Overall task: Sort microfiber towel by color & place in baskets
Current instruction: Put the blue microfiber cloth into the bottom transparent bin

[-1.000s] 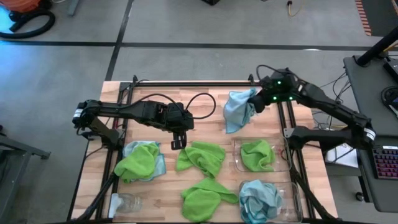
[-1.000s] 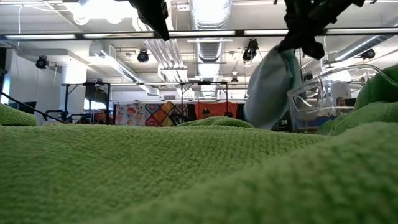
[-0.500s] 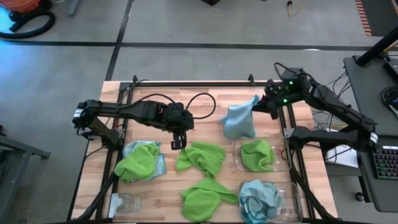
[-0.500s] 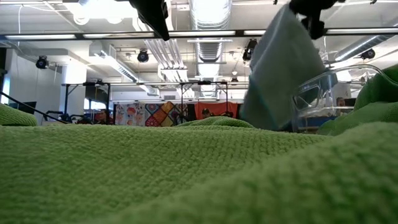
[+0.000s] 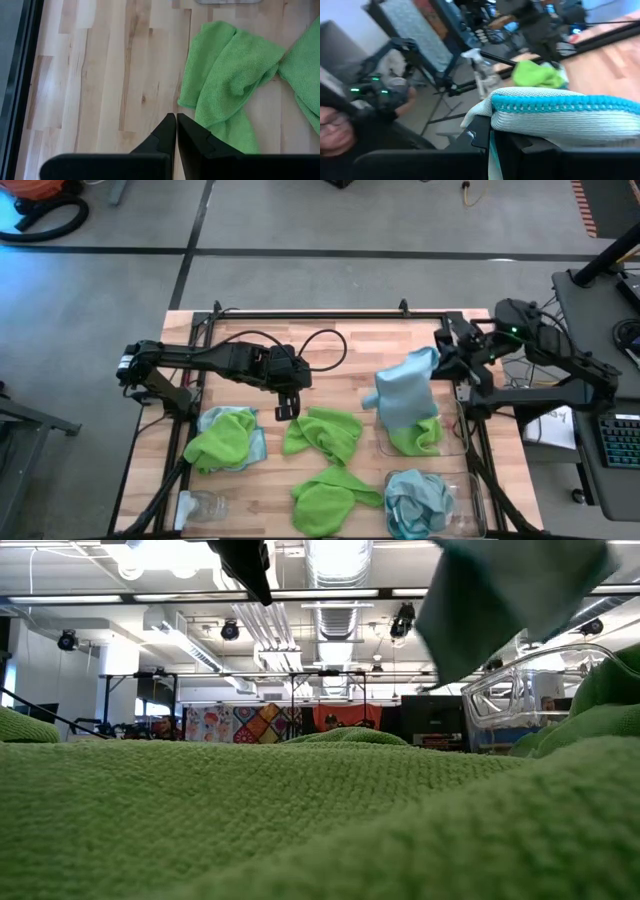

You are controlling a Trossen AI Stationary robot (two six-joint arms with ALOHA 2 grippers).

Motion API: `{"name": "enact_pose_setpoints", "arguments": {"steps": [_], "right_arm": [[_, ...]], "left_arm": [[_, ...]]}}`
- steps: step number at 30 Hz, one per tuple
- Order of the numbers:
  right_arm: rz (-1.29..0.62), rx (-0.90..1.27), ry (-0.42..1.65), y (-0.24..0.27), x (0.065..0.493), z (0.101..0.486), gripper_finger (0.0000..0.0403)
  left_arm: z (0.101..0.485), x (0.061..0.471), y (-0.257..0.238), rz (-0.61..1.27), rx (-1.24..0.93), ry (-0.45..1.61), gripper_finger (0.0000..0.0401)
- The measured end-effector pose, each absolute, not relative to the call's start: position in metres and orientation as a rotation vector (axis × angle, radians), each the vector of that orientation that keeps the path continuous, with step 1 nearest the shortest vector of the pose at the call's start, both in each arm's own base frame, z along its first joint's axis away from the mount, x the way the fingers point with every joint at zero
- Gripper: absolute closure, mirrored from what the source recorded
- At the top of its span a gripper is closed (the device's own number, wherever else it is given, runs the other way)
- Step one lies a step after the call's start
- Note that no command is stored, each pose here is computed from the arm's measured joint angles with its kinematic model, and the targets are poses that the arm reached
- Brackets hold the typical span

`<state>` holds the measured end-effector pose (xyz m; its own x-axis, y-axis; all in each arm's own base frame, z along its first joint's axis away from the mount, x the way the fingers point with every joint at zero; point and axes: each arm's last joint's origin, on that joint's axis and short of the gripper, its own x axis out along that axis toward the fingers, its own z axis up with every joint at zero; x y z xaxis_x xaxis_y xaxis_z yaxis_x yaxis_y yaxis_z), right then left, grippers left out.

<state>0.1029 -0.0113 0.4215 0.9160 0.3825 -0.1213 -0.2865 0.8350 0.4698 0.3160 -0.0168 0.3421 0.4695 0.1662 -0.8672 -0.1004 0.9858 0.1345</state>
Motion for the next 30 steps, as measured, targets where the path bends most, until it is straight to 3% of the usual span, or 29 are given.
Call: {"name": "enact_pose_setpoints", "arguments": {"steps": [12,20,30], "right_arm": [[0.638,0.449,0.295,0.030,0.152,0.411,0.0390],[0.811,0.502,0.508,0.085,0.175,0.391,0.0390],[0.844,0.524,0.658,0.150,0.170,0.383,0.0390]], "left_arm": [[0.342,0.316,-0.017,0.177,0.046,1.073,0.0401],[0.342,0.316,-0.017,0.180,0.042,1.072,0.0401],[0.342,0.316,-0.017,0.198,0.011,1.065,0.0401]]}}
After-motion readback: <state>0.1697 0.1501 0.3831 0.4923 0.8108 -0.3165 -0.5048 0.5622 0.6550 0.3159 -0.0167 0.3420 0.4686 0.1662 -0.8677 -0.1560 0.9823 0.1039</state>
